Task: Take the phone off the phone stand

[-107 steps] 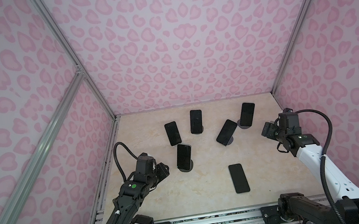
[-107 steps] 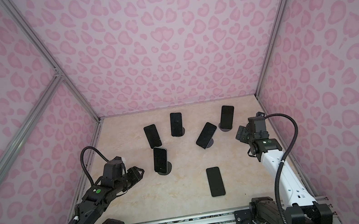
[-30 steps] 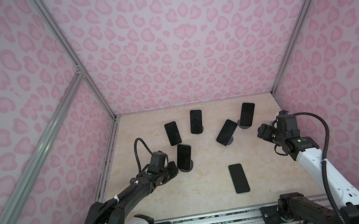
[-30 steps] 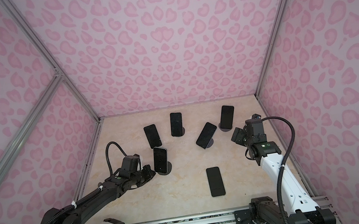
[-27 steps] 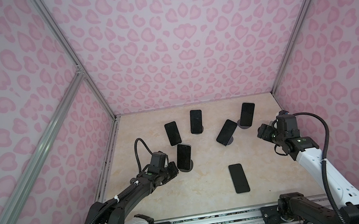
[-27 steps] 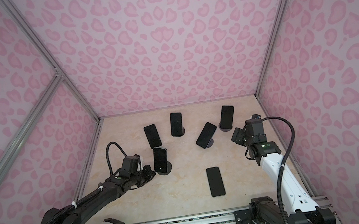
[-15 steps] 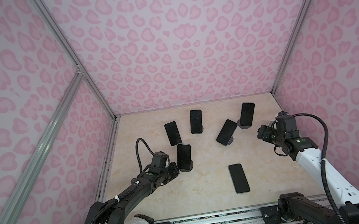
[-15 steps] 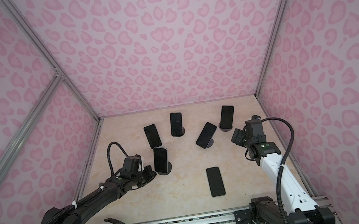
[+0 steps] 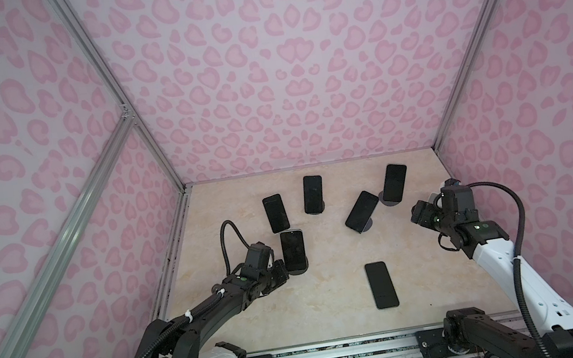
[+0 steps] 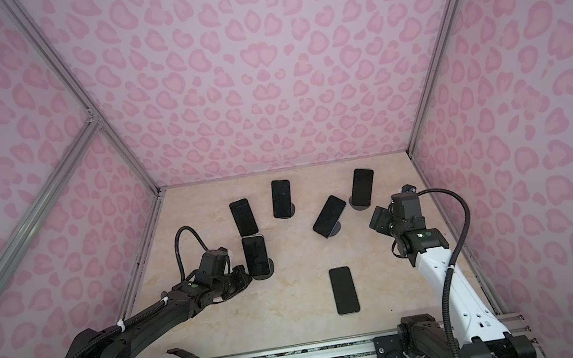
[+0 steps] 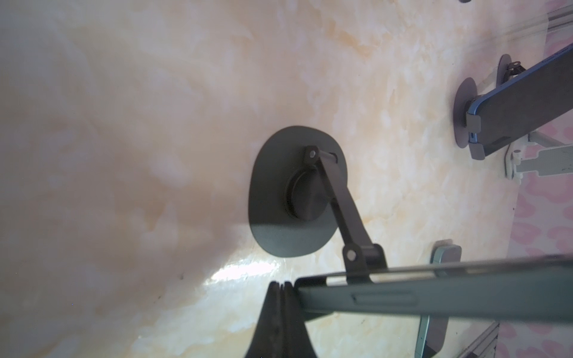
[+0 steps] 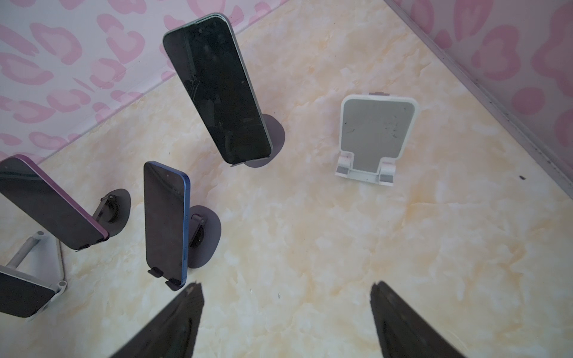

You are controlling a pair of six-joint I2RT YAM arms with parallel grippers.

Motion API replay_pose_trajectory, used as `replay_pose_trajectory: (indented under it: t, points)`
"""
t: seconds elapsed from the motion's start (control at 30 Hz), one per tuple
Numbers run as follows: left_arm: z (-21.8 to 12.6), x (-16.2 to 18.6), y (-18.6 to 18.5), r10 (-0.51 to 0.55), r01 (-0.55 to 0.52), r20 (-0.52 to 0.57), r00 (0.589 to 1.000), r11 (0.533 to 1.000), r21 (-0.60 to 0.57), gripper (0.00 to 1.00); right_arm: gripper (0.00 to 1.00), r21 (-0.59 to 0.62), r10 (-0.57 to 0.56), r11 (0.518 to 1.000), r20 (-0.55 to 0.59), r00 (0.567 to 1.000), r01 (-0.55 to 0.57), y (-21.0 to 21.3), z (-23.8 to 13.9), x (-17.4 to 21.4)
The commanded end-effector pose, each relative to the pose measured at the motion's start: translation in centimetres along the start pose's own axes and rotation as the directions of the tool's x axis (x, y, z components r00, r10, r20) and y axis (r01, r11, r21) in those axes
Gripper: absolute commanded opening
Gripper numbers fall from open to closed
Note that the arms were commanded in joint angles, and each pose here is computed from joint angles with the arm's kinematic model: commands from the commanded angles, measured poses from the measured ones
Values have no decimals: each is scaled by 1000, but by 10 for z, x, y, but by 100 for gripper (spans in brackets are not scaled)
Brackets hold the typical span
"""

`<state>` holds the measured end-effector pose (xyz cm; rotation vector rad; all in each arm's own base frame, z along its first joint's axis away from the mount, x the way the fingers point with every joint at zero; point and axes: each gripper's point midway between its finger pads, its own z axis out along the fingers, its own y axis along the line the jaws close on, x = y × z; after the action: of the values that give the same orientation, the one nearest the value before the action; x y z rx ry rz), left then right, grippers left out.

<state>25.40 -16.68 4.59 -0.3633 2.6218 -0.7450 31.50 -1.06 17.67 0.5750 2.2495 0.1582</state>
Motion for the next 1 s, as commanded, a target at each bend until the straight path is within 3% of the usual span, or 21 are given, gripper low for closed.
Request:
replay_pose_trajectory:
  t: [0.0,0.2,0.37,0.4,0.53,0.6,0.63,0.77,0.87,0.97]
  points:
    - [-4,-2,4,-5,5,28,1000,1000,-17,4,87,3,-9,1000,8,1000,9,-1,0,0]
    - [-24,3,17,-8,11,58,998,998,-64,4,87,-4,-8,1000,16,1000,8,0,-3,-1]
    - [-82,8,25,19,2,135,991,988,-157,4,87,11,-28,1000,29,999,28,-4,-5,-3]
    - [-95,4,22,34,-7,165,986,987,-161,9,87,7,-27,1000,30,999,27,-4,-5,-4]
    - [-143,-29,-14,117,-78,269,956,986,-150,54,87,-15,-14,1000,20,1000,14,-1,3,-3]
    - [-149,-41,-32,161,-122,259,952,979,-161,66,89,-35,-7,999,20,1000,8,3,6,-3]
    - [-152,-50,-44,187,-145,265,946,975,-169,98,90,-46,-10,999,19,1000,11,5,8,-3]
    - [-161,-82,-81,323,-251,301,897,934,-254,98,94,-42,-19,999,33,999,21,4,8,-5]
    - [-148,-89,-107,350,-288,265,898,925,-248,98,96,-31,-35,999,35,999,36,1,7,-5]
    - [-135,-92,-113,382,-297,241,892,898,-324,98,98,-30,-32,999,31,999,33,-2,7,-2]
